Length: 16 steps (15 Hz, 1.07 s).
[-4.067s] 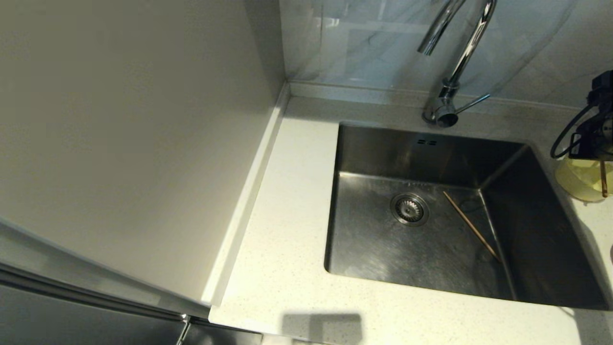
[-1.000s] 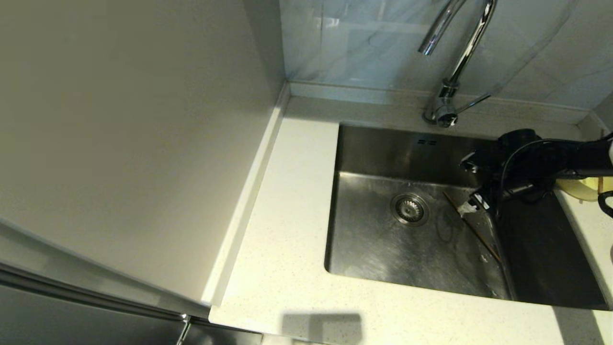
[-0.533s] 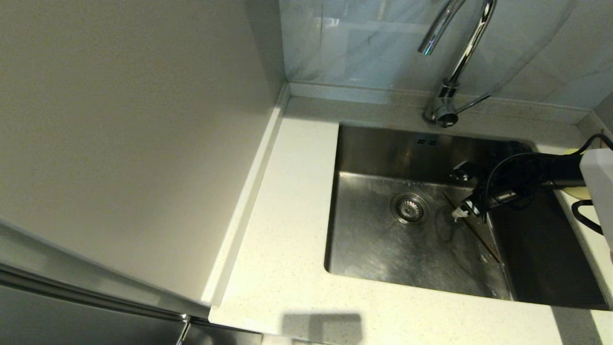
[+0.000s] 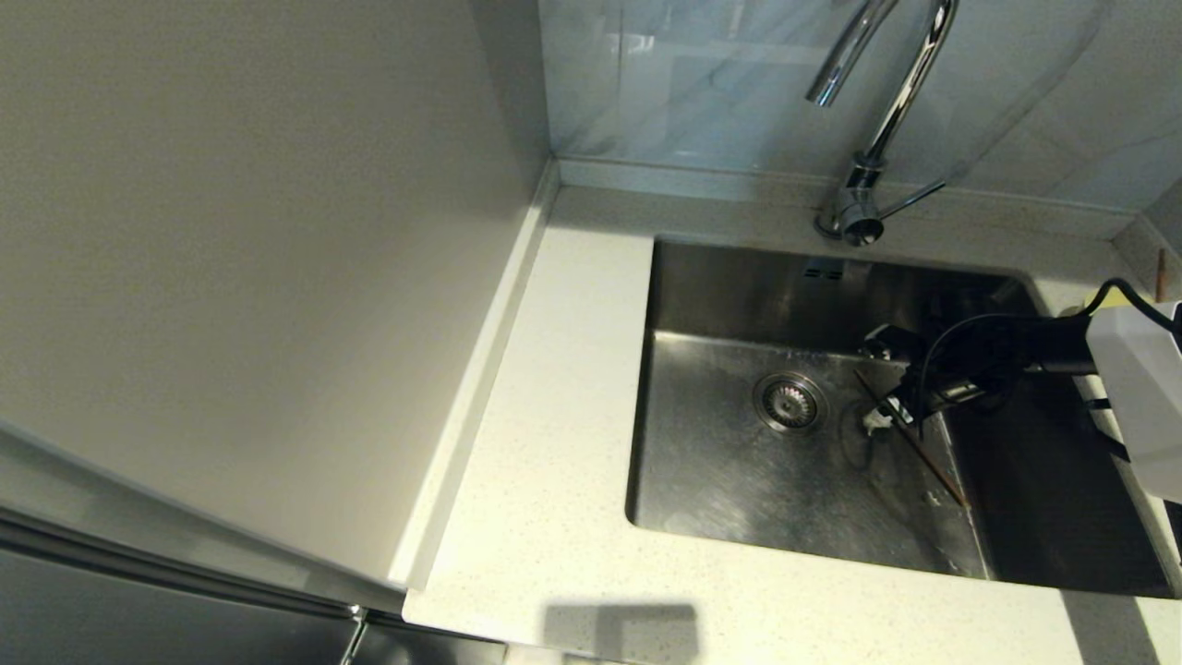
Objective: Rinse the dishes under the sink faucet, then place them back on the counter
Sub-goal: Put the chopsticks back to the table from the sink
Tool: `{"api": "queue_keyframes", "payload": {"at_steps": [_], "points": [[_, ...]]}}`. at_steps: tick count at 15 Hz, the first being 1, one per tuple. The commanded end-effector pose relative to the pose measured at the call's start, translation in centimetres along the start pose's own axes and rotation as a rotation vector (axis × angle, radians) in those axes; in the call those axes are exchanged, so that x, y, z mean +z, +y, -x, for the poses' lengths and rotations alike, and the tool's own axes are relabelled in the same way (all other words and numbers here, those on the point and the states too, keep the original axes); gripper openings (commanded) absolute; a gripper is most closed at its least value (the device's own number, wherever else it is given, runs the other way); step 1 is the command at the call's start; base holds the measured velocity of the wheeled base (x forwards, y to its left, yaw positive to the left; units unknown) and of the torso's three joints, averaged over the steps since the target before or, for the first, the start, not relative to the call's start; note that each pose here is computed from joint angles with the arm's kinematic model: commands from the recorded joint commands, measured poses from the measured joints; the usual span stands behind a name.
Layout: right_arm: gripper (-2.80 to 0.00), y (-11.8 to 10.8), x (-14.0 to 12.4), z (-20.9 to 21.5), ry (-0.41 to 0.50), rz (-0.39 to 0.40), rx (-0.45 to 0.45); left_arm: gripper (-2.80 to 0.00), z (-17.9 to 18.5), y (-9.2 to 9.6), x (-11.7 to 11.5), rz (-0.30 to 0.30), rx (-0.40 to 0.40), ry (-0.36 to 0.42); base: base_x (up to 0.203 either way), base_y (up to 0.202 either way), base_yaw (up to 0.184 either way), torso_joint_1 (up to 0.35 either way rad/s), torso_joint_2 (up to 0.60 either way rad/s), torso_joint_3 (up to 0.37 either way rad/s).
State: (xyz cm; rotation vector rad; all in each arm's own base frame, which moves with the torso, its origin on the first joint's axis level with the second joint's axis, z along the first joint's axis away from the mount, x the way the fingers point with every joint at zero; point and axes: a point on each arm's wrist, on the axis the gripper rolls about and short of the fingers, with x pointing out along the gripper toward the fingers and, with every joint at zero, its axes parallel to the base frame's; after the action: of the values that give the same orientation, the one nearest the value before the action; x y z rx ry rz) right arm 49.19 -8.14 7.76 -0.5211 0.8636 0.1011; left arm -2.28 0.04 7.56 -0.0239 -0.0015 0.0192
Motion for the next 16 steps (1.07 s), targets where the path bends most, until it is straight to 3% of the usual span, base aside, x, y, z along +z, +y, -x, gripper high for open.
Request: {"api": "queue_keyframes", "payload": {"at_steps": [1, 6, 7, 16], "points": [[0.00, 0.2, -0.5, -0.9, 0.013, 0.001, 0.008, -2.80, 0.0, 0.0, 0.0, 0.001, 0.001, -0.005, 0.000, 0.000, 0.000, 0.000, 0.00, 0.000], [0.00, -0.7, 0.0, -0.2, -0.032, -0.009, -0.027, -2.80, 0.0, 0.0, 0.0, 0.001, 0.001, -0.003, 0.000, 0.000, 0.000, 0.000, 0.00, 0.000], [-2.80, -0.7, -0.1, -0.2, -0.032, -0.010, -0.030, -2.80, 0.0, 0.0, 0.0, 0.001, 0.001, -0.003, 0.000, 0.000, 0.000, 0.000, 0.00, 0.000], [-2.80, -0.7, -0.8, -1.2, -0.010, -0.013, -0.020, -2.80, 0.0, 0.0, 0.0, 0.001, 0.001, -0.003, 0.000, 0.000, 0.000, 0.000, 0.00, 0.000]]}}
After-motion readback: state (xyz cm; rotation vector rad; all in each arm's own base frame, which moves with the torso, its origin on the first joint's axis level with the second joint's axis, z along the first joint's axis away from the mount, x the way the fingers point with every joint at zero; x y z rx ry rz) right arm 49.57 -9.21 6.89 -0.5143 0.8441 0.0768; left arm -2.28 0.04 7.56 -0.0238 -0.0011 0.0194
